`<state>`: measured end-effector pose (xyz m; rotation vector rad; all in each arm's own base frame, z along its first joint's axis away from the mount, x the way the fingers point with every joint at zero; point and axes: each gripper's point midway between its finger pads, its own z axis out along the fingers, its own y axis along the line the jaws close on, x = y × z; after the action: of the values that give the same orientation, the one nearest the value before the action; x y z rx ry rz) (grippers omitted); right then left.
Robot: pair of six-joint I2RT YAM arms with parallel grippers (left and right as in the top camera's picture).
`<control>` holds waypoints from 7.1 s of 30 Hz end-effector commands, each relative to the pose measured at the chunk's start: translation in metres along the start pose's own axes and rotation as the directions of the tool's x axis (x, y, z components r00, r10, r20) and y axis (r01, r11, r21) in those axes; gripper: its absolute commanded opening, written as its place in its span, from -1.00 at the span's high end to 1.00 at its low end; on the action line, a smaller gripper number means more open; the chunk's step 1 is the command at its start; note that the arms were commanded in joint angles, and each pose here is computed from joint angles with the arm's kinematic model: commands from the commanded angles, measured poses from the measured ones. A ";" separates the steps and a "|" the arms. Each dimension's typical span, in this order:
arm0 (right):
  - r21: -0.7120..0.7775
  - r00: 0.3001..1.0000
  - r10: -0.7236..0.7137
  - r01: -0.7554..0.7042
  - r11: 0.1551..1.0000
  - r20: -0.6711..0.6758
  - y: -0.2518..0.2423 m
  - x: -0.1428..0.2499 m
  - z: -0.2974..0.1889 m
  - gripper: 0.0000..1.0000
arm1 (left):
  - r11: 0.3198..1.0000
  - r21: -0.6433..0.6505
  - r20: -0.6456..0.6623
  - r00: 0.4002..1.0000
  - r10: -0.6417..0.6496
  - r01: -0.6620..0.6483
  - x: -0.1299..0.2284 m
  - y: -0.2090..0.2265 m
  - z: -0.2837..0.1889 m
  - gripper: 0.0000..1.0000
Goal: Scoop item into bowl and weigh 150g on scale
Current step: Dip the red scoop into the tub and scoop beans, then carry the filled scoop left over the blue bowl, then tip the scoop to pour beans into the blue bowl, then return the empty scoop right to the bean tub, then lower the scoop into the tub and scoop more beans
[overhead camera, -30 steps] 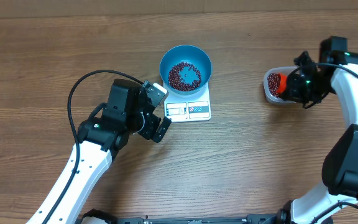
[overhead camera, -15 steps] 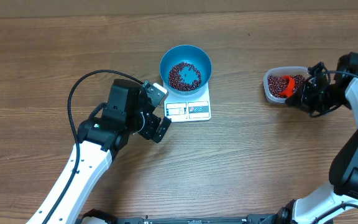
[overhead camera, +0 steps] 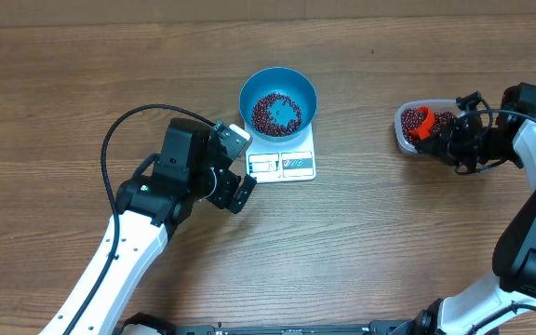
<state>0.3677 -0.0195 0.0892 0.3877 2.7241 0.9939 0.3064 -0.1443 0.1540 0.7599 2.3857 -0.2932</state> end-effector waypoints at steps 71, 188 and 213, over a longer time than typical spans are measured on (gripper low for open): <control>-0.443 0.926 -0.365 0.289 0.848 -0.093 0.210 0.039 0.062 0.93 | 1.000 -0.008 -0.009 1.000 -0.017 0.017 0.003 0.003 0.002 -0.99; 0.636 0.998 -0.052 0.019 0.772 0.033 -0.031 -0.007 -0.076 0.93 | 1.000 -0.008 -0.009 1.000 -0.017 0.017 0.003 0.003 0.002 -0.99; 0.698 0.998 -0.052 0.014 0.716 0.034 -0.057 -0.021 -0.067 0.93 | 1.000 -0.007 -0.009 1.000 -0.016 0.016 0.003 0.002 0.002 -0.99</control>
<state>0.3599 -0.0996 0.1057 0.4417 2.9499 -0.0731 0.3064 -0.1443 0.1540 0.7599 2.3857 -0.2932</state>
